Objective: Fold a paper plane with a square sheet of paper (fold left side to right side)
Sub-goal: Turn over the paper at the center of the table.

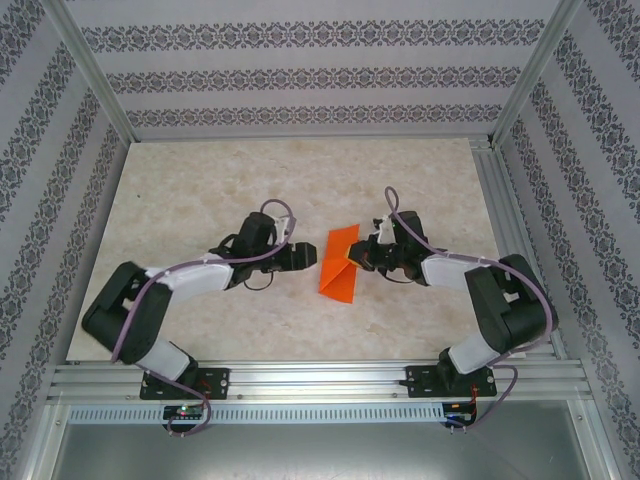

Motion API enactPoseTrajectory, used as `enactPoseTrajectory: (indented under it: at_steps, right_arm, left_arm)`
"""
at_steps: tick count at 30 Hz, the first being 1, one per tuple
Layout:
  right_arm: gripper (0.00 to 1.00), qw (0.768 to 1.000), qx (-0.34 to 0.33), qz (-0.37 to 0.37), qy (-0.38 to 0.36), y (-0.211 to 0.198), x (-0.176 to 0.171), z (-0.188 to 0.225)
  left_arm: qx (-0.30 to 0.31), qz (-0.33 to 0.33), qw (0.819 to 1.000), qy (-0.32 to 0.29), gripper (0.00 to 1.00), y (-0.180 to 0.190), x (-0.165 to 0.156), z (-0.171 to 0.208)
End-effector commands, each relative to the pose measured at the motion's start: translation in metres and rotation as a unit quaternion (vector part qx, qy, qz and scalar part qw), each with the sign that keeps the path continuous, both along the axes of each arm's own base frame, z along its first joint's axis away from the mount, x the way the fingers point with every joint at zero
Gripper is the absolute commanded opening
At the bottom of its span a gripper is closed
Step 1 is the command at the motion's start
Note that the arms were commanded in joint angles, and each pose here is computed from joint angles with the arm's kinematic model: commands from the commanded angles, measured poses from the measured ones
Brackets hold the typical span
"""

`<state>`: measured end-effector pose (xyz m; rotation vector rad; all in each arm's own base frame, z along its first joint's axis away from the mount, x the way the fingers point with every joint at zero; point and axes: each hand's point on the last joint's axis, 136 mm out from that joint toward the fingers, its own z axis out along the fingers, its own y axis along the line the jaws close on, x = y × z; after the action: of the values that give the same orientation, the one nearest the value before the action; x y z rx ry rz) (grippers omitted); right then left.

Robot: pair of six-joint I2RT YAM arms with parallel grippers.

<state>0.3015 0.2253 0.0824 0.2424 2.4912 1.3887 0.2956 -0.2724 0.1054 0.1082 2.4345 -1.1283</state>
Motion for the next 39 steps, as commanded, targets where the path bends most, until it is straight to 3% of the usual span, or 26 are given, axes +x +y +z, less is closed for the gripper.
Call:
enactPoseTrajectory:
  at_steps: [1, 3, 8, 15, 25, 32, 39]
  right_arm:
    - [0.00, 0.997, 0.028, -0.006, -0.069, -0.003, 0.020, 0.055]
    - [0.00, 0.994, 0.044, -0.008, -0.103, -0.006, 0.025, 0.085]
    - [0.00, 0.976, 0.086, -0.004, -0.198, -0.012, 0.033, 0.166]
    - [0.00, 0.952, 0.123, 0.028, -0.278, -0.003, 0.023, 0.249]
    - [0.00, 0.935, 0.160, 0.083, -0.307, 0.041, -0.005, 0.294]
    - [0.00, 0.923, 0.191, 0.107, -0.316, 0.057, -0.015, 0.309]
    - [0.00, 0.925, 0.183, 0.109, -0.315, 0.057, -0.015, 0.304]
  left_arm:
    - [-0.007, 0.029, 0.999, -0.023, 0.86, 0.021, -0.002, 0.028]
    - [-0.035, 0.047, 0.998, -0.033, 1.00, 0.029, -0.005, 0.050]
    - [-0.191, 0.072, 0.978, -0.044, 1.00, 0.038, -0.005, 0.116]
    - [-0.334, -0.009, 0.935, -0.121, 1.00, 0.025, -0.022, 0.215]
    - [-0.352, -0.072, 0.920, -0.157, 0.97, 0.008, -0.039, 0.255]
    - [-0.355, -0.097, 0.916, -0.158, 0.80, -0.003, -0.045, 0.258]
    - [-0.357, -0.098, 0.915, -0.163, 0.41, -0.003, -0.046, 0.260]
